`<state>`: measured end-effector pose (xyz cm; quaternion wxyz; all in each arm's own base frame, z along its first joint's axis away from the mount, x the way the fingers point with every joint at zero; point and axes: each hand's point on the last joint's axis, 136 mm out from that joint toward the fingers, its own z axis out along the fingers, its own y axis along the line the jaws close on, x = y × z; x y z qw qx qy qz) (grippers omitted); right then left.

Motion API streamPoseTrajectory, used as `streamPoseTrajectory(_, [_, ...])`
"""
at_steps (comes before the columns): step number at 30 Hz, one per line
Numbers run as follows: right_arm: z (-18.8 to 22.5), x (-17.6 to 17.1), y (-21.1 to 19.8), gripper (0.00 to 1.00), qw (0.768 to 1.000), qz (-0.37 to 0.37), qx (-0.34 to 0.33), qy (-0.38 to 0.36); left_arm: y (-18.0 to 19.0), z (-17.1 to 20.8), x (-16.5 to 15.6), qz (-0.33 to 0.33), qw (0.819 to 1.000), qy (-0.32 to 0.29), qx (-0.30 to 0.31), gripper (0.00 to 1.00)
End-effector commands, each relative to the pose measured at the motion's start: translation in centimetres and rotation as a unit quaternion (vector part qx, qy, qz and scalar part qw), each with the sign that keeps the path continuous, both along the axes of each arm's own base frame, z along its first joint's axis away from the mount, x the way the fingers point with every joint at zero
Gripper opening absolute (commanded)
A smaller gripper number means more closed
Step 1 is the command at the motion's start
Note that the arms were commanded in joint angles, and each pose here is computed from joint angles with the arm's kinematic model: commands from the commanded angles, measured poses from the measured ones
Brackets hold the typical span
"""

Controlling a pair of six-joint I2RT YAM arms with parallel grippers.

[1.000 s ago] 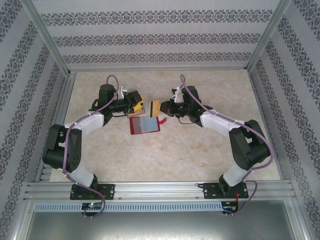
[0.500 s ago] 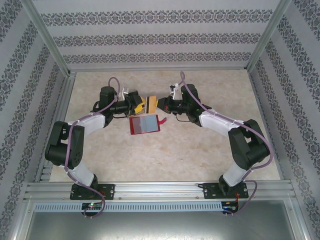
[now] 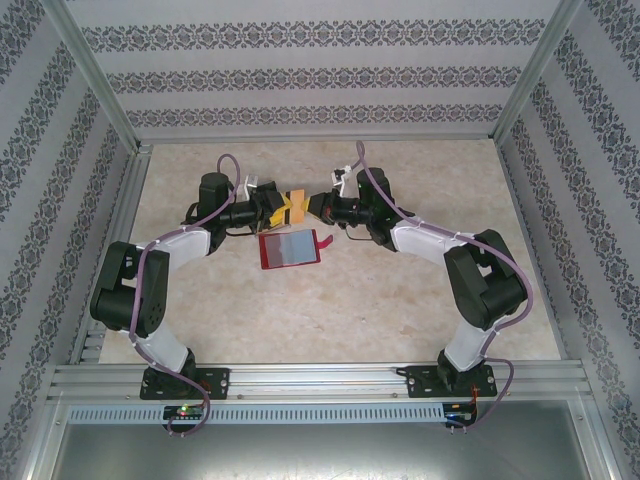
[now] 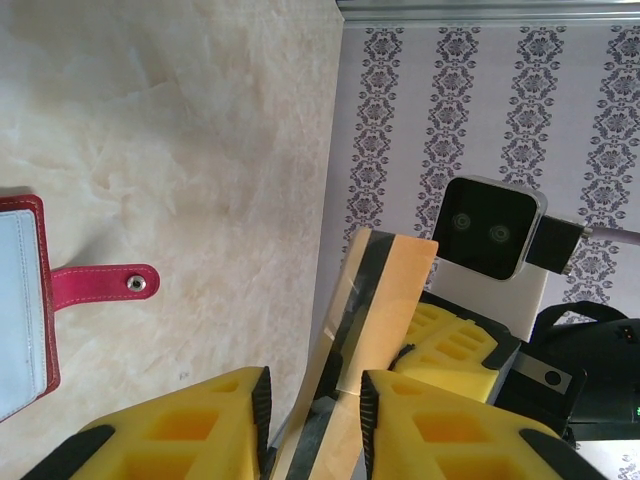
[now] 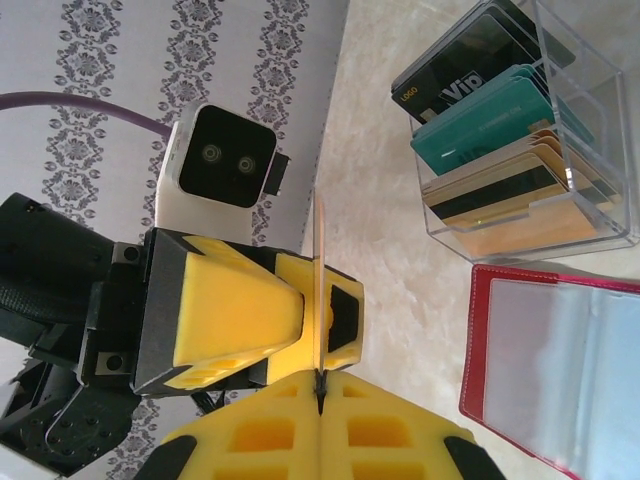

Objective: Take the credit cards out of the card holder

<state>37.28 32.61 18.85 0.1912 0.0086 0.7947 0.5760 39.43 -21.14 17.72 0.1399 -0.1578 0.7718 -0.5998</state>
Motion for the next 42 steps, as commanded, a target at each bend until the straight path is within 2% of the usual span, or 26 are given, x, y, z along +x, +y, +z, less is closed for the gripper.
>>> streamPoseTrajectory(1, [0.2, 0.0, 0.4, 0.00, 1.000, 0.011, 0.012, -0.008, -0.3, 1.4, 0.2, -0.012, 0.999, -0.030, -0.008, 0.31])
streamPoseTrajectory(21, [-1.8, 0.4, -0.6, 0.00, 1.000, -0.001, 0.012, 0.011, -0.3, 1.7, 0.3, -0.013, 0.999, -0.036, -0.008, 0.23])
streamPoseTrajectory(25, [-2.0, 0.5, -0.5, 0.01, 1.000, 0.000, 0.015, 0.015, -0.3, 1.8, 0.2, -0.015, 0.999, -0.038, -0.008, 0.16])
streamPoseTrajectory(28, [-1.9, 0.4, -0.3, 0.10, 1.000, 0.004, 0.014, 0.014, -0.2, 1.9, 0.1, -0.015, 0.999, -0.039, -0.004, 0.08])
streamPoseTrajectory(32, [-2.5, 0.4, -0.5, 0.51, 1.000, -0.002, 0.008, 0.019, -0.2, 1.7, 0.0, -0.017, 0.999, -0.039, 0.006, 0.05])
streamPoseTrajectory(37, [-3.1, 0.1, -1.7, 0.73, 1.000, -0.016, -0.011, 0.017, 0.0, 1.3, -0.4, -0.027, 0.998, -0.040, 0.036, 0.05])
streamPoseTrajectory(38, [-3.0, 0.0, -2.0, 0.88, 1.000, -0.019, -0.016, 0.014, 0.1, 1.1, -0.6, -0.032, 0.997, -0.042, 0.051, 0.04])
streamPoseTrajectory(39, [-3.0, -0.1, -2.3, 0.98, 0.999, -0.022, -0.021, 0.012, 0.2, 1.1, -0.7, -0.038, 0.996, -0.046, 0.068, 0.04])
streamPoseTrajectory(42, [-2.9, -0.4, -3.2, 0.98, 0.999, -0.030, -0.036, 0.004, 0.8, 0.8, -1.2, -0.057, 0.988, -0.062, 0.130, 0.01])
